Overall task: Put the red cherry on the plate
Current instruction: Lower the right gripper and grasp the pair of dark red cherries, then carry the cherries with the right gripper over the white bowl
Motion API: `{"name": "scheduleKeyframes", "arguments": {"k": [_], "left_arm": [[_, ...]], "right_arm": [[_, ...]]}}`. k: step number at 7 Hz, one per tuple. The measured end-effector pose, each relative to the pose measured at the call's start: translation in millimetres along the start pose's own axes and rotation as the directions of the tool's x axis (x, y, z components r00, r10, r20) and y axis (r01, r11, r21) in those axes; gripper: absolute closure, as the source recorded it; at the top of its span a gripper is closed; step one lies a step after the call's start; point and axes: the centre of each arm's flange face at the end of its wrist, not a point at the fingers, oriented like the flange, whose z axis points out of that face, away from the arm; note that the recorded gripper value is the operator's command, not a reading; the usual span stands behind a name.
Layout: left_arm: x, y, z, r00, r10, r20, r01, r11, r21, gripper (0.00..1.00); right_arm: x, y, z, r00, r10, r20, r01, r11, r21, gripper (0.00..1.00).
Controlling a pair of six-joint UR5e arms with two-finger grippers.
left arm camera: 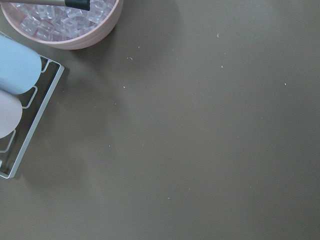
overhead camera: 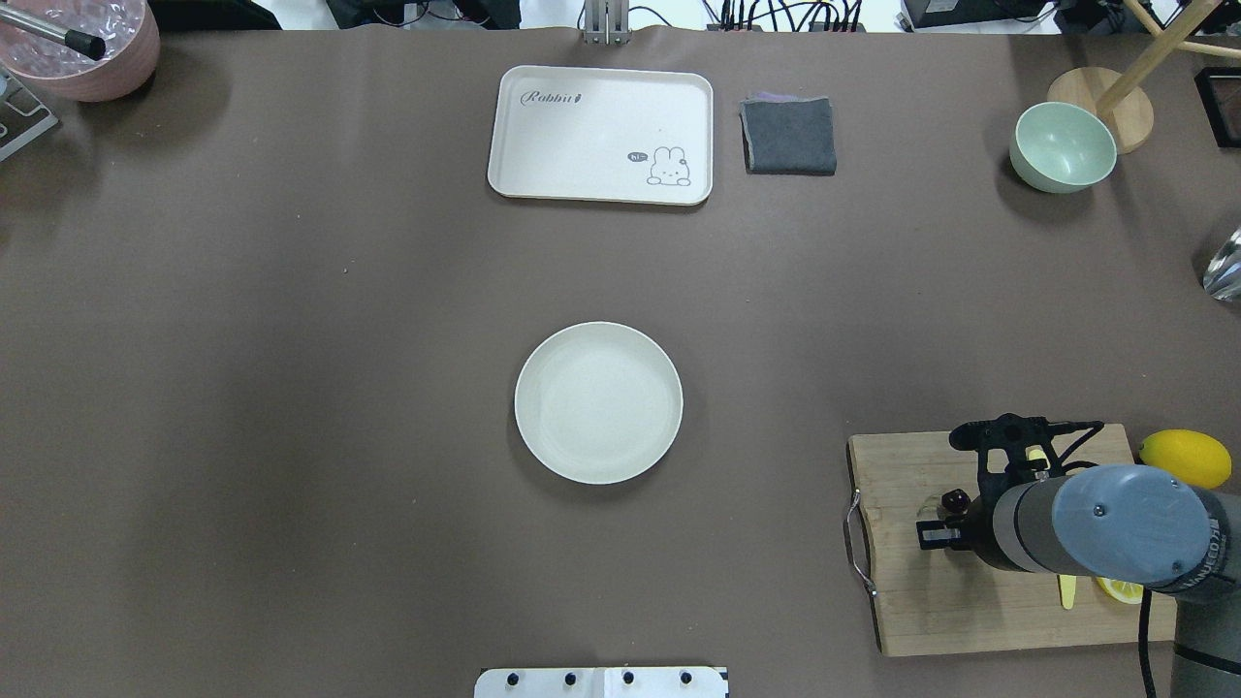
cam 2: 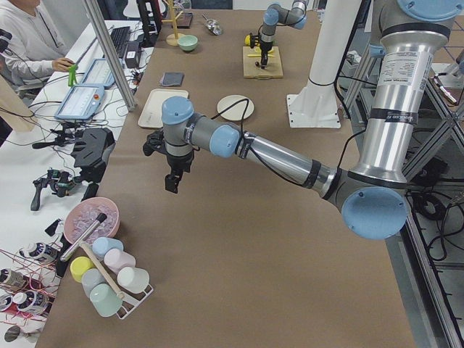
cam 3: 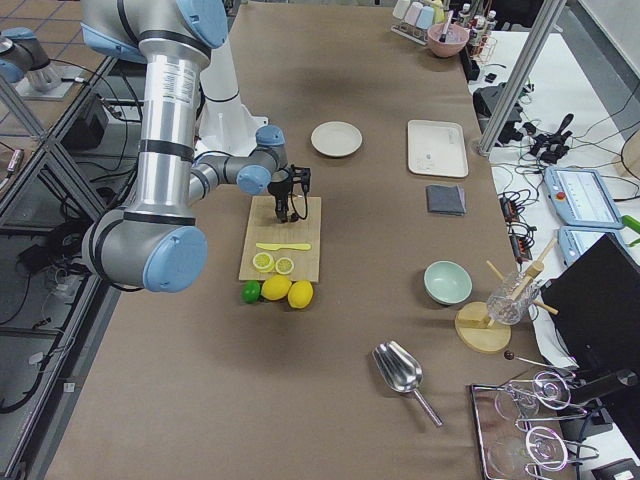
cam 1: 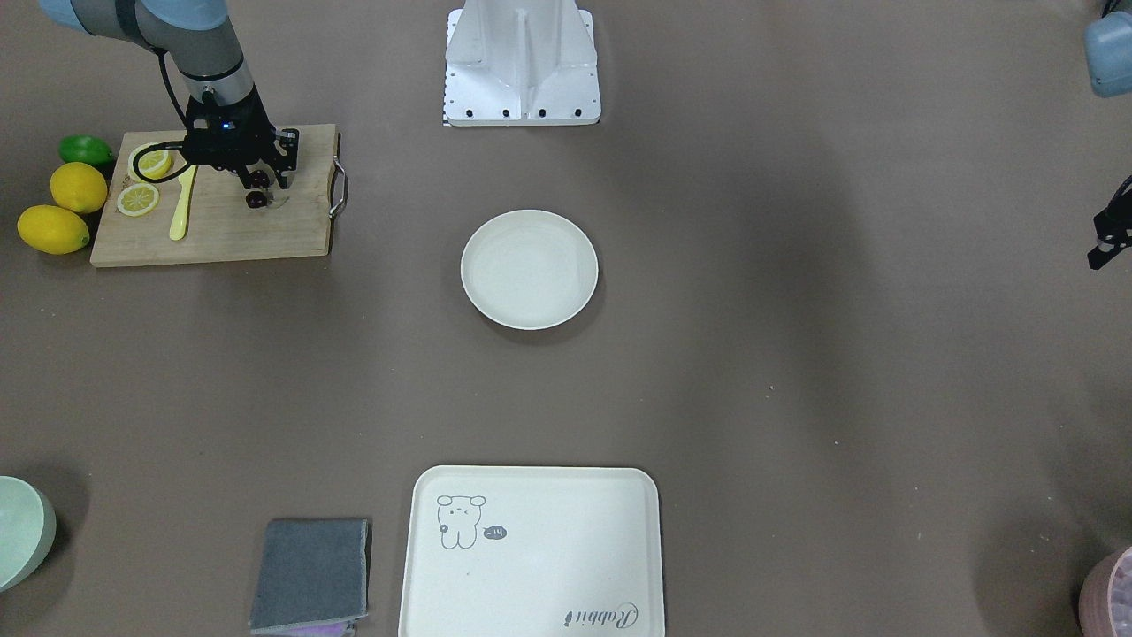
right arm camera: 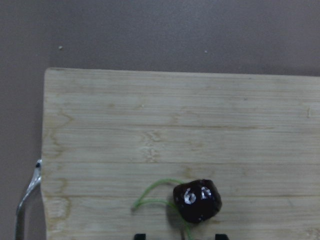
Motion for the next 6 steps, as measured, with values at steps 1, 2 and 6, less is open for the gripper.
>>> {"name": "scheduleKeyframes", "arguments": {"k": [1,2,6], "left_arm": [[0,0,0,1.000,0.000,0.000,0.000,1.000,0.001,0.02],[1,1,-1,1.000,0.000,-0.001,0.000,1.000,0.001,0.02],[1,2,-1,1.000,-0.001,-0.002,0.001,1.000,0.000,0.02]], "right_arm": [[1,-2,0,1.000,0.004,0.000,-0.004,1.000,0.003,0.92],[3,-5,-2,1.000,0.010,-0.001,-0.010,1.000,0.007,1.00],[0,-20,-16,0.999,0.034,0.027,-0.035,0.999,0.030,1.00]]}}
